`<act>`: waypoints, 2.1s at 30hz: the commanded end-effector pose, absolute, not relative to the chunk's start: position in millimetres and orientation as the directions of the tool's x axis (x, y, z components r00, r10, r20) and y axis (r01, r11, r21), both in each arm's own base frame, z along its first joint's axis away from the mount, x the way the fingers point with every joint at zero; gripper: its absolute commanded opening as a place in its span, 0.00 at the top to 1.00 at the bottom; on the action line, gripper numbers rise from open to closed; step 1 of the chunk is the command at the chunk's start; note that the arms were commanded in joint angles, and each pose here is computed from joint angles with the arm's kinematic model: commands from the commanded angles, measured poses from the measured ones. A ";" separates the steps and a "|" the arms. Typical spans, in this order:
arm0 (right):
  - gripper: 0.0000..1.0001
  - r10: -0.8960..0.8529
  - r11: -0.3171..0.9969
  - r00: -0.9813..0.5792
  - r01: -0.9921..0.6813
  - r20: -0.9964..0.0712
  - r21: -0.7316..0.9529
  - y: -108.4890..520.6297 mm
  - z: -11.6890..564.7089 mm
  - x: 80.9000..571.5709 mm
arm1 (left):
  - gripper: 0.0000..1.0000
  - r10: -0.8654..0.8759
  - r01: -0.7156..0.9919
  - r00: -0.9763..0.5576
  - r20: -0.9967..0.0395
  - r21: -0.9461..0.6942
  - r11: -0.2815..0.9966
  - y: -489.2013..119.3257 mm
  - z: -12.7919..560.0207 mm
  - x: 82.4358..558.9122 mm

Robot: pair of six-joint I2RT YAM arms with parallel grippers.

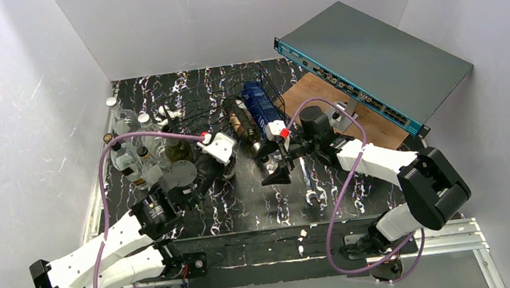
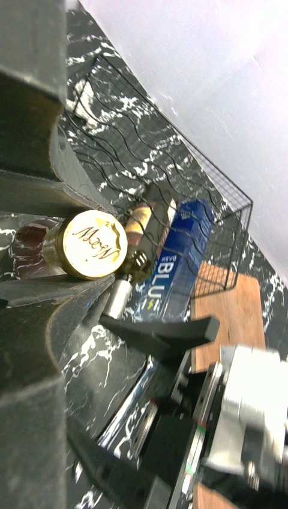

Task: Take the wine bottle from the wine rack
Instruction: Pick up the wine bottle from the wine rack, then place the wine bottle at the center of the board.

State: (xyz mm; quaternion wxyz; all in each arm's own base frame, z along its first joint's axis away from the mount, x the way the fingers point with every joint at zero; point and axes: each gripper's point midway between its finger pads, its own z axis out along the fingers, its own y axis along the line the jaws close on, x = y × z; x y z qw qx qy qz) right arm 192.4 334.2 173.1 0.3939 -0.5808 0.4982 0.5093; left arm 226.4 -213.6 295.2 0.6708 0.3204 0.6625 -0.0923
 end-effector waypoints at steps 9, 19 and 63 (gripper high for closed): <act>0.02 -0.128 -0.205 0.056 -0.978 -0.990 -0.029 330.2 196.7 193.9 | 1.00 0.060 0.339 0.132 -0.989 0.102 0.935 -172.2 367.6 266.5; 0.02 -0.128 -0.207 0.058 -0.978 -0.990 -0.031 329.5 196.1 193.7 | 1.00 0.015 0.252 0.098 -0.995 0.039 0.967 -152.9 369.7 283.5; 0.02 -0.142 -0.208 0.057 -0.978 -0.988 -0.027 328.3 189.7 194.7 | 0.45 -0.086 0.201 -0.011 -0.996 -0.086 0.976 -124.6 366.7 282.0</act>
